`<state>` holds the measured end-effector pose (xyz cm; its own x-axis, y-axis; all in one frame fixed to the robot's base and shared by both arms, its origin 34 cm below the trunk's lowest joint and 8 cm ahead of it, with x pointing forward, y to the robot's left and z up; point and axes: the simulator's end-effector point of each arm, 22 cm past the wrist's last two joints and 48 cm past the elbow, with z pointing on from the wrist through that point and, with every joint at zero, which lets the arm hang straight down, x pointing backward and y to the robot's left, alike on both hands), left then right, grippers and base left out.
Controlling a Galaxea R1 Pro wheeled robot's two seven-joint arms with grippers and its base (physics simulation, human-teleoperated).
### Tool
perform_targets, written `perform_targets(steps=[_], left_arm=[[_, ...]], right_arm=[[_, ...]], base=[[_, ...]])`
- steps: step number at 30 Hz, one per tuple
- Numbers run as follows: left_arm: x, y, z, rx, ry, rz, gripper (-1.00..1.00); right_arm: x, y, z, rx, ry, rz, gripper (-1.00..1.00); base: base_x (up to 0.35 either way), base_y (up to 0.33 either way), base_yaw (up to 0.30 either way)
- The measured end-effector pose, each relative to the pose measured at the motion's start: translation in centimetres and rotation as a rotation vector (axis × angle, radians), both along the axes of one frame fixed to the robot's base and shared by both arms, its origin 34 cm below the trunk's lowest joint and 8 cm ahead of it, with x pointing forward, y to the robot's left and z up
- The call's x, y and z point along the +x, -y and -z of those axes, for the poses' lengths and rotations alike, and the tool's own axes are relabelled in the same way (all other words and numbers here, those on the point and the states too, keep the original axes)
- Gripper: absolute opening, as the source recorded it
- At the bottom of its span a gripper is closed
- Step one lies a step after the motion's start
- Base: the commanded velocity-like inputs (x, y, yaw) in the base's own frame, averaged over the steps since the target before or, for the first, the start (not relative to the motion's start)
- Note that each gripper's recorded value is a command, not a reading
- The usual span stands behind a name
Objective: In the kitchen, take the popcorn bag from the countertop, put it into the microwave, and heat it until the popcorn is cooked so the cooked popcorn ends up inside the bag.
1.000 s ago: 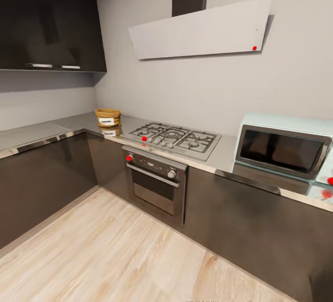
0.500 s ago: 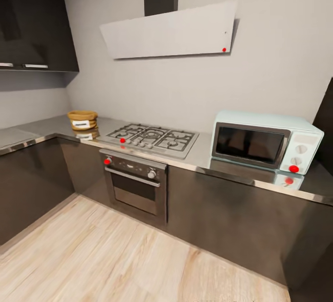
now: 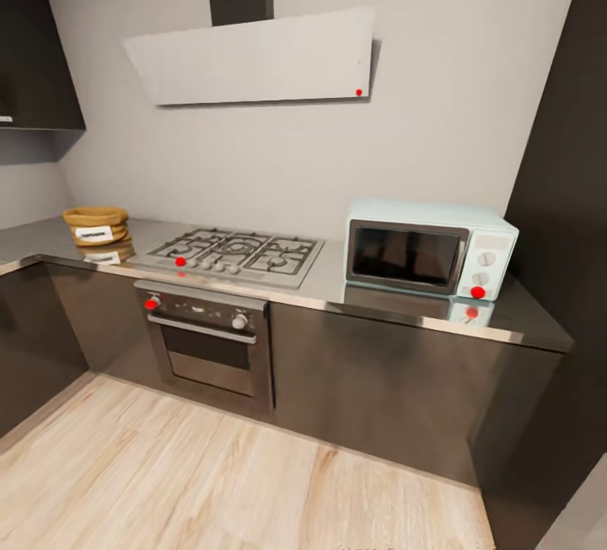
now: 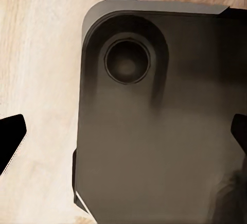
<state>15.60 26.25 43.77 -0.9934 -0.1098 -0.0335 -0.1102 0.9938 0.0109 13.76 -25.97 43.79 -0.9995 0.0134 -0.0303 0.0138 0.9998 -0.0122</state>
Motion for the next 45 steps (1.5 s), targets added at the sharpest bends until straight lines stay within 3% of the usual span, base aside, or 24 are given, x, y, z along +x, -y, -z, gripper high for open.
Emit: perform_targets(steps=[29, 45], left_arm=[[0.01, 0.02, 0.0, -0.001, 0.0, 0.0, 1.0], [0.01, 0.11, 0.0, -0.002, 0.001, 0.0, 1.0]], right_arm=[[0.0, -0.05, 0.0, 0.001, 0.0, -0.001, 1.0], [0.01, -0.23, 0.0, 0.003, 0.0, -0.017, 1.0]], base=[[0.0, 0.0, -0.29], [0.002, 0.0, -0.028]])
